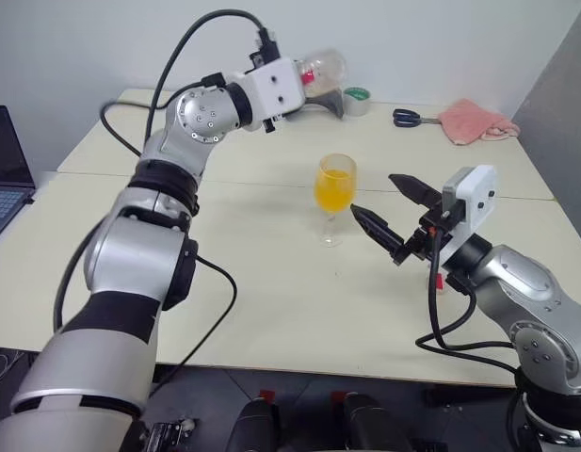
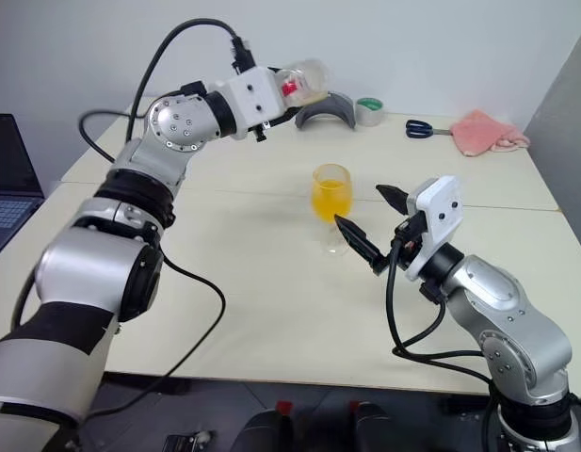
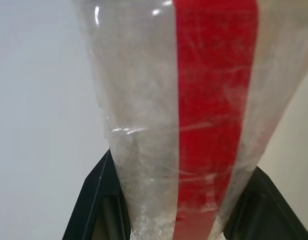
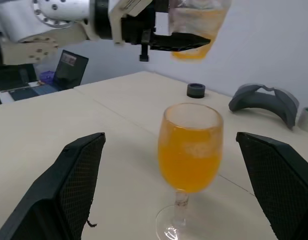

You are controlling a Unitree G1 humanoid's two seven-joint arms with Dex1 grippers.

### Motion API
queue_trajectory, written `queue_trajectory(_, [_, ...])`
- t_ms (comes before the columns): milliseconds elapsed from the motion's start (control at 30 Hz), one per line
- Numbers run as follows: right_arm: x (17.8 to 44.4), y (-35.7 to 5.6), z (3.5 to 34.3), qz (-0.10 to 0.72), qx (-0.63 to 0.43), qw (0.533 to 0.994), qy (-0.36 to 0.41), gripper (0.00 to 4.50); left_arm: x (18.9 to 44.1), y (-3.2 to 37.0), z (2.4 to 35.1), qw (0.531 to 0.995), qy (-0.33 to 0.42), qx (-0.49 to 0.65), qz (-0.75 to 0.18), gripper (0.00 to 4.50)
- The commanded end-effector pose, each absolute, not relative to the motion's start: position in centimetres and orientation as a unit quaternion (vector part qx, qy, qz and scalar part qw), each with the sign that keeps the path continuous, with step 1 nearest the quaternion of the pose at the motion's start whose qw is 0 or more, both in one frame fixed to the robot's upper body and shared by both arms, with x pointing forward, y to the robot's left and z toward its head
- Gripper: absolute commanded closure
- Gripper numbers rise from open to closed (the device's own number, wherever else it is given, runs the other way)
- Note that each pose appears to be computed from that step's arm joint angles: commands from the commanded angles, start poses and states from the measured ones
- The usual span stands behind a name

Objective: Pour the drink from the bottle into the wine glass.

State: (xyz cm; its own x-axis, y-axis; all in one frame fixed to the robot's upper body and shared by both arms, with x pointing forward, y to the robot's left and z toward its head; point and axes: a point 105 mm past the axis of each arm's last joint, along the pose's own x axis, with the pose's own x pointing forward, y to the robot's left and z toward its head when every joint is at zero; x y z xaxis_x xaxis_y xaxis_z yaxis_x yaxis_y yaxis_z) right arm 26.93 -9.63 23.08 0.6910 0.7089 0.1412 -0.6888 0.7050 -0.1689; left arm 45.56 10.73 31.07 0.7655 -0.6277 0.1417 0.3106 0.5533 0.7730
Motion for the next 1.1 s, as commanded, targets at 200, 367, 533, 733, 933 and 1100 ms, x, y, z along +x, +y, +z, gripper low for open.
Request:
queue_trajectory(200, [24.4,-9.1,22.2,0.436,-0.082,0.892,-0.084,0.0,45.8,18.8,28.6,0.974,-0.159,0.103,-0.124,2.75])
queue_trajectory(367, [23.9,-9.1,21.9,0.452,-0.078,0.885,-0.076,0.0,44.7,20.8,24.1,0.991,-0.118,0.029,-0.064,2.75])
queue_trajectory(533, [23.8,-9.3,21.7,0.454,-0.073,0.885,-0.072,0.0,43.0,21.0,20.2,0.995,-0.086,-0.005,-0.052,2.75])
queue_trajectory(733, [23.6,-9.3,21.6,0.454,-0.062,0.886,-0.071,0.0,41.8,22.3,17.4,0.998,-0.061,-0.016,-0.032,2.75])
queue_trajectory(933, [23.4,-9.4,21.5,0.453,-0.06,0.887,-0.072,0.0,41.5,22.8,16.3,0.998,-0.052,0.006,-0.024,2.75])
queue_trajectory(1100, [23.4,-9.2,21.5,0.451,-0.056,0.888,-0.074,0.0,41.4,22.7,15.8,0.998,-0.051,0.019,-0.029,2.75])
